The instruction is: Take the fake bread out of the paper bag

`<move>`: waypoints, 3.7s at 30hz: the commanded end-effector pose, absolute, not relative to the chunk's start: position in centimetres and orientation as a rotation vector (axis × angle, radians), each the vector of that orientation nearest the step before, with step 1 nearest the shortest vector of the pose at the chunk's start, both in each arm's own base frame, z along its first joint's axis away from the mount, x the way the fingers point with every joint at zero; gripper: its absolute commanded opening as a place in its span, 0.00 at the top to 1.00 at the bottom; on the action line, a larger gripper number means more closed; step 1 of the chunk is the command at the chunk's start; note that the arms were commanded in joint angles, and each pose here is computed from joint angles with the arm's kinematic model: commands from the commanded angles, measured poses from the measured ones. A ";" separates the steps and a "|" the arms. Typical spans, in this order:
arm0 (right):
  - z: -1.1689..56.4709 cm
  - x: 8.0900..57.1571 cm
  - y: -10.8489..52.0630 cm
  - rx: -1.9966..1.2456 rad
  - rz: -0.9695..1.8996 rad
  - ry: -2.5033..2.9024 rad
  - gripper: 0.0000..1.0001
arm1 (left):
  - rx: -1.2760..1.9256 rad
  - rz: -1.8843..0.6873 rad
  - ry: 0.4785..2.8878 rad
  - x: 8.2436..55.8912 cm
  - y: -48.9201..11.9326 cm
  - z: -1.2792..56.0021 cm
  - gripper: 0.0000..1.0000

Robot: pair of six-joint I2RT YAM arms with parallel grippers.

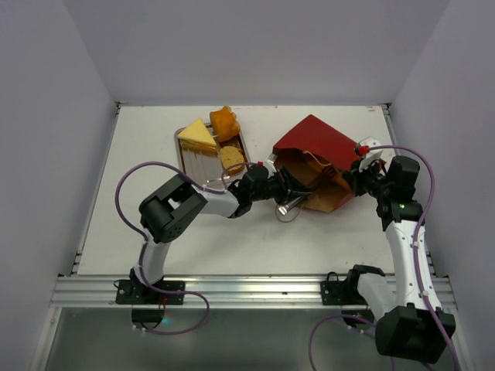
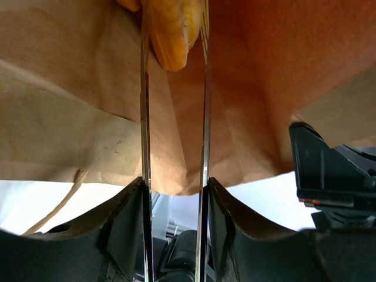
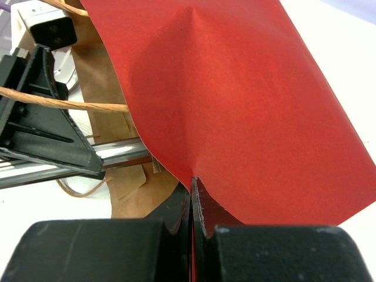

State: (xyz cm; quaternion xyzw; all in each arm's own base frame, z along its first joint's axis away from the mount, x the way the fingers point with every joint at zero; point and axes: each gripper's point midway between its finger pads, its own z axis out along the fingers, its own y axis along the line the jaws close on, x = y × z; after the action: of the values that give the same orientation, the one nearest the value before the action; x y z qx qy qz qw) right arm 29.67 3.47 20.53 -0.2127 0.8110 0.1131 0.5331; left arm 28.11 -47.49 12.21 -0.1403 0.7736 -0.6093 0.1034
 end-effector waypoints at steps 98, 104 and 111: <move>21.9 29.7 3.5 -0.494 0.259 1.867 1.00 | -0.024 -1.239 2.251 19.9 -19.6 22.7 1.00; 22.0 29.7 3.4 -0.494 0.254 1.866 1.00 | -0.285 -1.278 2.097 25.4 -16.7 21.5 1.00; 21.8 29.8 3.3 -0.498 0.251 1.869 1.00 | -0.478 -1.304 1.990 29.6 -11.9 20.4 1.00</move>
State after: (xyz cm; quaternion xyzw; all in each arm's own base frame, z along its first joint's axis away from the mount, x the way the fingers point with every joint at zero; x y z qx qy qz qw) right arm 29.47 3.39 20.90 -0.2079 0.8060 0.1109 0.5430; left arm 27.81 -12.32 15.84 -0.2298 0.8131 -0.4506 0.2882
